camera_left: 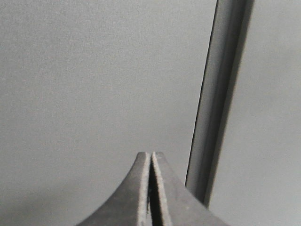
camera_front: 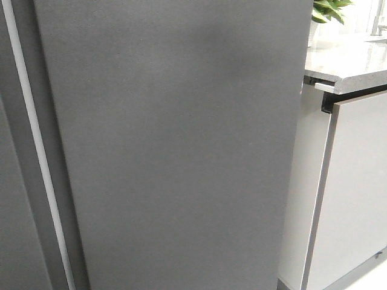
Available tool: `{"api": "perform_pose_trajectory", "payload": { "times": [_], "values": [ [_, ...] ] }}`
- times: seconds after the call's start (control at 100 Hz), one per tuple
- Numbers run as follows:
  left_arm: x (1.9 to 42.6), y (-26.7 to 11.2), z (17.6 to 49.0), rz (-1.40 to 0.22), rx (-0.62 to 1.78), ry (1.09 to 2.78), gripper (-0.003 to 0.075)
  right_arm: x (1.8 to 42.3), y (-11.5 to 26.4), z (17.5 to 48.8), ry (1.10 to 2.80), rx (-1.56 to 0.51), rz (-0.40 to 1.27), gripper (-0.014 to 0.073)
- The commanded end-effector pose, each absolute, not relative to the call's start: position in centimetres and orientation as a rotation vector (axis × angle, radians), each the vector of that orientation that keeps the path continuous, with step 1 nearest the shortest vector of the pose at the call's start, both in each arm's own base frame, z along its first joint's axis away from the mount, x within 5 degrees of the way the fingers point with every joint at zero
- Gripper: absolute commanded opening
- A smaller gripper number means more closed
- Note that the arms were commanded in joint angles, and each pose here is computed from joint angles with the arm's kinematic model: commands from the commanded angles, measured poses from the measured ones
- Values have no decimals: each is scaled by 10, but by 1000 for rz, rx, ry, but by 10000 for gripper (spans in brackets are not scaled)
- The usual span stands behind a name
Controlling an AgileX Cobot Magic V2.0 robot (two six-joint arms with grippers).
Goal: Close fridge door
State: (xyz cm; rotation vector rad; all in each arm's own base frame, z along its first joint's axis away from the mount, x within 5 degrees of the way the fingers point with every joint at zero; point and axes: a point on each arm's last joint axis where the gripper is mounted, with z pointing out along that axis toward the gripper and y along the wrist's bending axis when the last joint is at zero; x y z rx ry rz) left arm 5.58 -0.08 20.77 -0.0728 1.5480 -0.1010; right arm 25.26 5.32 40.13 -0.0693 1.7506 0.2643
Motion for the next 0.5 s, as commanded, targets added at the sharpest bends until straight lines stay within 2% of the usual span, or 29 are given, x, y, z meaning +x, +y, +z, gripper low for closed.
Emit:
{"api": "perform_pose_trajectory", "payload": {
  "times": [0.0, 0.13, 0.3, 0.49],
  "values": [
    [55, -1, 203, -114, -72, 1483, -20, 218, 33, 418, 1603, -29, 216, -71],
    [55, -1, 203, -114, -72, 1483, -20, 179, 18, 394, 1584, 16, 174, -71],
    [55, -1, 203, -114, -72, 1483, -20, 124, 10, 365, 1457, 32, 160, -71],
    [55, -1, 203, -114, -72, 1483, -20, 85, 3, 318, 1393, 55, 134, -71]
  ]
}}
